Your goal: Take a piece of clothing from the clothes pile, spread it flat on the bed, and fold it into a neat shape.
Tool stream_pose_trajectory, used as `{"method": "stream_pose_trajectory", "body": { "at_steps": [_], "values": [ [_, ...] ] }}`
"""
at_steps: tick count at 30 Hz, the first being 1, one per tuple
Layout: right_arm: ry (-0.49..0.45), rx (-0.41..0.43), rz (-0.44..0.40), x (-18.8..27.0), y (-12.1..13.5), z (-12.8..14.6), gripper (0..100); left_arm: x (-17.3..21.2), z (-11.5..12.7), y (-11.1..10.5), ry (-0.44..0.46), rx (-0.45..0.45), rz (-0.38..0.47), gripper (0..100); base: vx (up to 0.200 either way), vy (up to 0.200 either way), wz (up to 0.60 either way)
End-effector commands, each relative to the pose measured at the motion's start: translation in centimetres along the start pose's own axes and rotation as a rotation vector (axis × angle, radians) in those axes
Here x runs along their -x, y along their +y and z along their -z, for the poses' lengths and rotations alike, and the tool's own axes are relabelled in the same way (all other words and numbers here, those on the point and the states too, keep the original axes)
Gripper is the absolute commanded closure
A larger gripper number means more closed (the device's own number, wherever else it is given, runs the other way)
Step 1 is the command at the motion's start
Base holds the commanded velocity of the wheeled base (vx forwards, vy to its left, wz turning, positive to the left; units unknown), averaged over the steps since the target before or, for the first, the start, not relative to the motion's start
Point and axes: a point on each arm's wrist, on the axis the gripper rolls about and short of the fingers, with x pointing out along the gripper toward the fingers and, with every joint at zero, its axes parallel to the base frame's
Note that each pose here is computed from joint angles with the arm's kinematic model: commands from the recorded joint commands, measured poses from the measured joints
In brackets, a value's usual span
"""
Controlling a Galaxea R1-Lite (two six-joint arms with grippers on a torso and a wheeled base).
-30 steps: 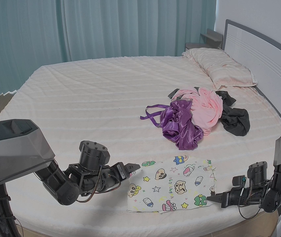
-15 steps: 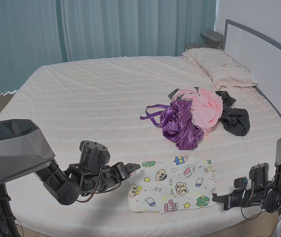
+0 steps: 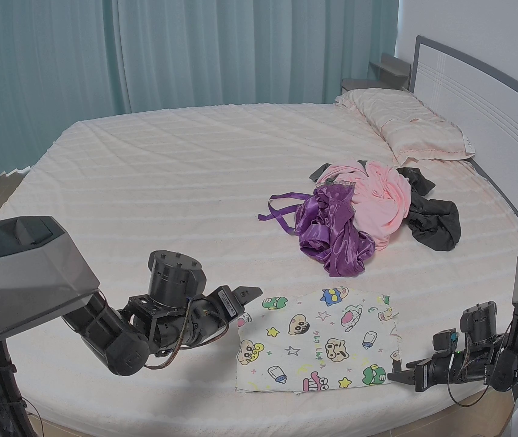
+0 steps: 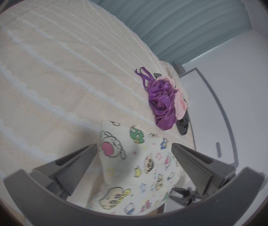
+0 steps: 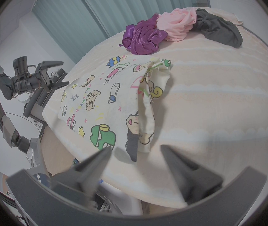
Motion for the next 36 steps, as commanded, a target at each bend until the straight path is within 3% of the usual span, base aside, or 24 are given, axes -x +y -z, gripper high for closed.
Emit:
{"method": "stream_pose_trajectory", "body": {
  "at_steps": [1, 7, 21, 24, 29, 36],
  "values": [
    [-0.01, 0.003, 0.01, 0.6, 0.2, 0.1, 0, 0.4, -0.2, -2.0, -0.026, 0.033, 0.074, 0, 0.0, 0.0, 0.0],
    [-0.047, 0.012, 0.045, 0.6, 0.1, -0.5, 0, 0.0, 1.6, -2.9, 0.019, 0.062, 0.102, 0, 0.0, 0.0, 0.0],
    [-0.081, 0.021, 0.041, 0.6, 0.1, -0.9, 0, -3.5, 6.1, -0.5, 0.125, -0.011, 0.015, 0, 0.0, 0.0, 0.0],
    [-0.097, 0.026, 0.039, 0.6, 0.1, -1.1, 0, -3.6, 6.4, -0.4, 0.105, -0.032, -0.003, 0, 0.0, 0.0, 0.0],
    [-0.192, 0.041, 0.033, 1.1, 0.3, -2.3, 0, -3.6, 6.7, -0.4, 0.084, -0.047, -0.016, 0, 0.0, 0.0, 0.0],
    [-0.37, -0.114, -0.012, -0.9, -0.3, -7.3, 0, -1.1, 5.7, -1.7, 0.057, -0.034, 0.028, 0, 0.0, 0.0, 0.0]
  ]
}}
